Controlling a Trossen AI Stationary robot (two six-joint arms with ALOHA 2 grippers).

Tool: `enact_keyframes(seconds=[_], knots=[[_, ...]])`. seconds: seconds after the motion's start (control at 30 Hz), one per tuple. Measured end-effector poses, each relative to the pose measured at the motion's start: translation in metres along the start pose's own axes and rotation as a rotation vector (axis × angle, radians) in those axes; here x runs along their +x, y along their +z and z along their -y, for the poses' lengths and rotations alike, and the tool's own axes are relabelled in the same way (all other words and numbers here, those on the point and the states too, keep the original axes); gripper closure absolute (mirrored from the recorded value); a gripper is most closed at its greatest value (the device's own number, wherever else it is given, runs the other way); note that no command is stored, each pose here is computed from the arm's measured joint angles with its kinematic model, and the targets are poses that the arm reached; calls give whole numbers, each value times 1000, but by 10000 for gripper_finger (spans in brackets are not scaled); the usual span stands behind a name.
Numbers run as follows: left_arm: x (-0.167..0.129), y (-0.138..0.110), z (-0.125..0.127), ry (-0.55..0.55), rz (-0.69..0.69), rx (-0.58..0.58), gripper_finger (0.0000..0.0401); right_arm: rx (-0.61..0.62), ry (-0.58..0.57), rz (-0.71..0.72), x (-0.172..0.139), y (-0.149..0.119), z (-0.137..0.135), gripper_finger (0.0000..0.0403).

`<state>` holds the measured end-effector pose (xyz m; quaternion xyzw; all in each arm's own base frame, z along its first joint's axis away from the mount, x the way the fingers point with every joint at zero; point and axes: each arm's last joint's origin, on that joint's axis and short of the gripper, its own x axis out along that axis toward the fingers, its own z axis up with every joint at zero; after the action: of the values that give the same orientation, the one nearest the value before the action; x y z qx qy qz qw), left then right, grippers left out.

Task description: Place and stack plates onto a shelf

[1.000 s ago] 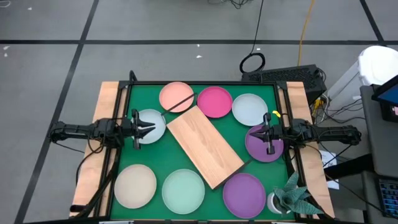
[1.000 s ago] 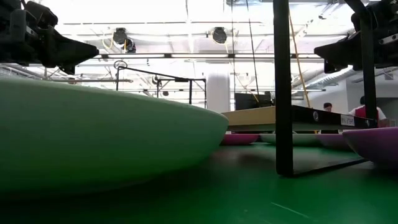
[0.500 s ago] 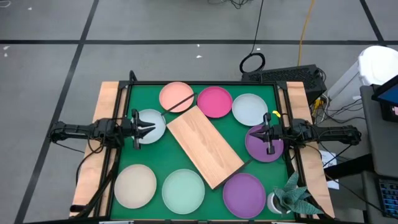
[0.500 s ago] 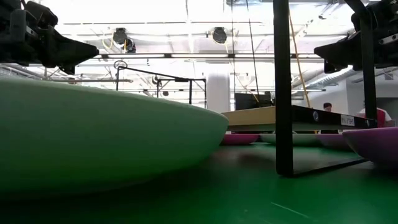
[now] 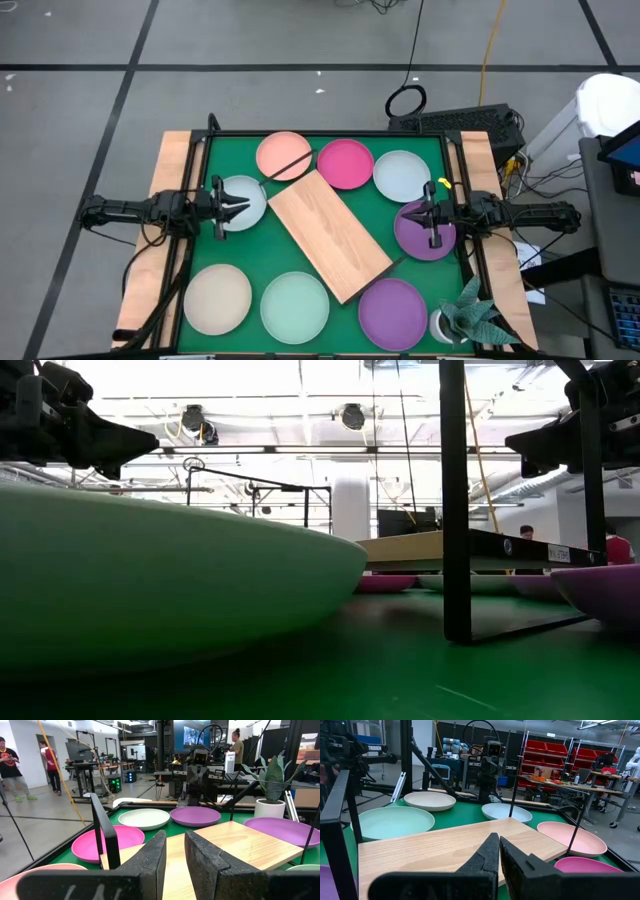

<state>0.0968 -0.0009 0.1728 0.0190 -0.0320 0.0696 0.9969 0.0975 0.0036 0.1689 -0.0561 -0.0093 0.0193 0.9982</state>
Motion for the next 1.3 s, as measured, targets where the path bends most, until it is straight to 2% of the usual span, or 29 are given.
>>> enact_keyframes(seconds=[0.17,0.3,0.43,0.5,0.63,0.73,0.83,1.0,1.17,1.3], knots=[[0,0,0,0,-1,0,325,143,-5,7,0,1,0,403],[0,0,0,0,0,0,325,166,-31,76,0,8,2,403],[0,0,0,0,-1,0,325,179,-61,-12,2,5,2,403],[0,0,0,0,0,0,325,181,-80,18,2,26,5,403],[0,0,0,0,3,-2,325,177,-126,-36,8,62,11,403],[0,2,0,0,17,-11,325,170,-142,-52,17,100,16,403],[0,2,0,1,23,-10,325,146,-169,-123,30,132,20,403],[0,5,0,2,52,-19,325,111,-282,-234,56,178,29,403],[0,6,0,3,59,-21,325,108,-283,-323,81,206,32,403],[0,6,0,3,60,-25,325,106,-330,-384,100,203,33,403]])
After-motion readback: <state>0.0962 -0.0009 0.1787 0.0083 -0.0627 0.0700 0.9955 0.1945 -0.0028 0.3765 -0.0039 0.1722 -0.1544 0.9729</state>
